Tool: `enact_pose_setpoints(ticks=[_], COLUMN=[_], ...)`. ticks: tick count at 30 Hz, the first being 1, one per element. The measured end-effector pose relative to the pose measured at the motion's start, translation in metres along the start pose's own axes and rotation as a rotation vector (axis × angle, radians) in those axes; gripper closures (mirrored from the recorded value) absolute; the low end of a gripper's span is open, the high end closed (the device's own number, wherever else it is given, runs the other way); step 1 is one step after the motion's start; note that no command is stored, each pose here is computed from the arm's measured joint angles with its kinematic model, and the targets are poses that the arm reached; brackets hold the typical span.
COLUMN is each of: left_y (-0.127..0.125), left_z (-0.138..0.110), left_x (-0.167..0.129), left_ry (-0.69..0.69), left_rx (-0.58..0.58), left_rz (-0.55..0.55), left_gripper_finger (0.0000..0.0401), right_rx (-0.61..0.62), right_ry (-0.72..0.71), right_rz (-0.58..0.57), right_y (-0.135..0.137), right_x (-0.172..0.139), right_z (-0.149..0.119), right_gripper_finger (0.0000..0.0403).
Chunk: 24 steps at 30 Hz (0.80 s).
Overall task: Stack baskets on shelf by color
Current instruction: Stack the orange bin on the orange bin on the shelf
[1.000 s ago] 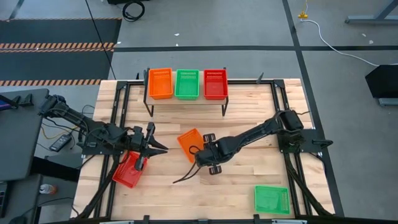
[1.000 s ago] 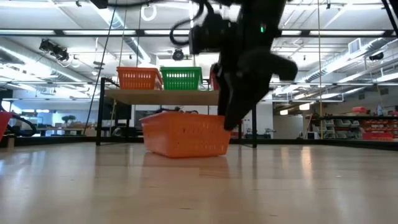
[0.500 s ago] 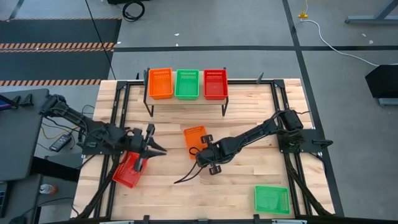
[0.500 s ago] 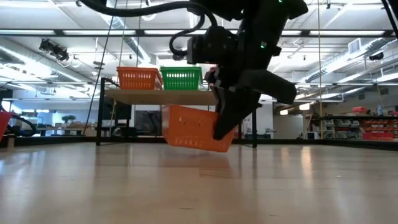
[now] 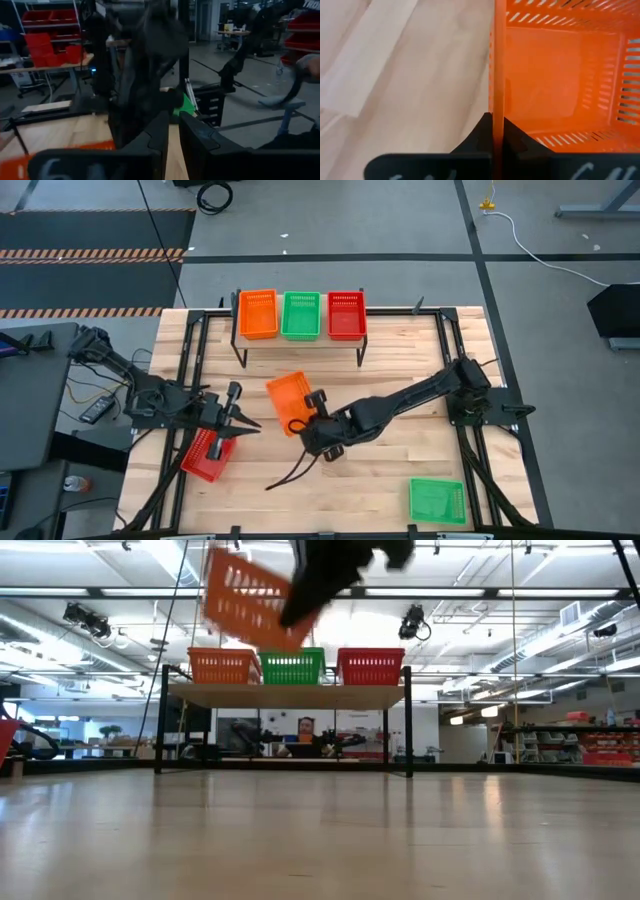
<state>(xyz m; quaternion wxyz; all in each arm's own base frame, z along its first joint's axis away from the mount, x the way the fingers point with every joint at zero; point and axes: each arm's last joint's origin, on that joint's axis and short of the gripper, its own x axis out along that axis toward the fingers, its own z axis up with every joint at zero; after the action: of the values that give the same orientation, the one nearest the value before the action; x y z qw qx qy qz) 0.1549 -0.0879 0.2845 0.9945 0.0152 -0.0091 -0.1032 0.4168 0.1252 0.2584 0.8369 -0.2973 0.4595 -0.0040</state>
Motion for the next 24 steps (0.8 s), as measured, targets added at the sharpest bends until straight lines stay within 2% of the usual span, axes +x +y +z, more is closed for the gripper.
enact_pose_setpoints(ticks=[8,13,17,24], left_y=[-0.005,-0.008,-0.008,0.000], left_z=[0.003,0.002,0.004,0.006], left_x=[-0.006,-0.007,-0.009,-0.014], left_ry=[-0.012,-0.005,-0.009,0.010], left_rx=[0.027,0.032,0.080,0.172], left_rz=[0.038,0.081,0.100,0.319], left_gripper_finger=[0.0351,0.0351,0.0351,0.0351], right_rx=[0.000,0.051,0.050,0.088], right_ry=[-0.091,-0.109,-0.145,-0.256], right_rz=[-0.115,-0.176,-0.183,-0.185], right_y=[-0.059,-0.103,-0.134,-0.178], right_x=[-0.035,-0.038,-0.031,-0.018], right_z=[0.024,0.021,0.014,0.001], right_gripper_finger=[0.0397,0.0397,0.0397,0.0396])
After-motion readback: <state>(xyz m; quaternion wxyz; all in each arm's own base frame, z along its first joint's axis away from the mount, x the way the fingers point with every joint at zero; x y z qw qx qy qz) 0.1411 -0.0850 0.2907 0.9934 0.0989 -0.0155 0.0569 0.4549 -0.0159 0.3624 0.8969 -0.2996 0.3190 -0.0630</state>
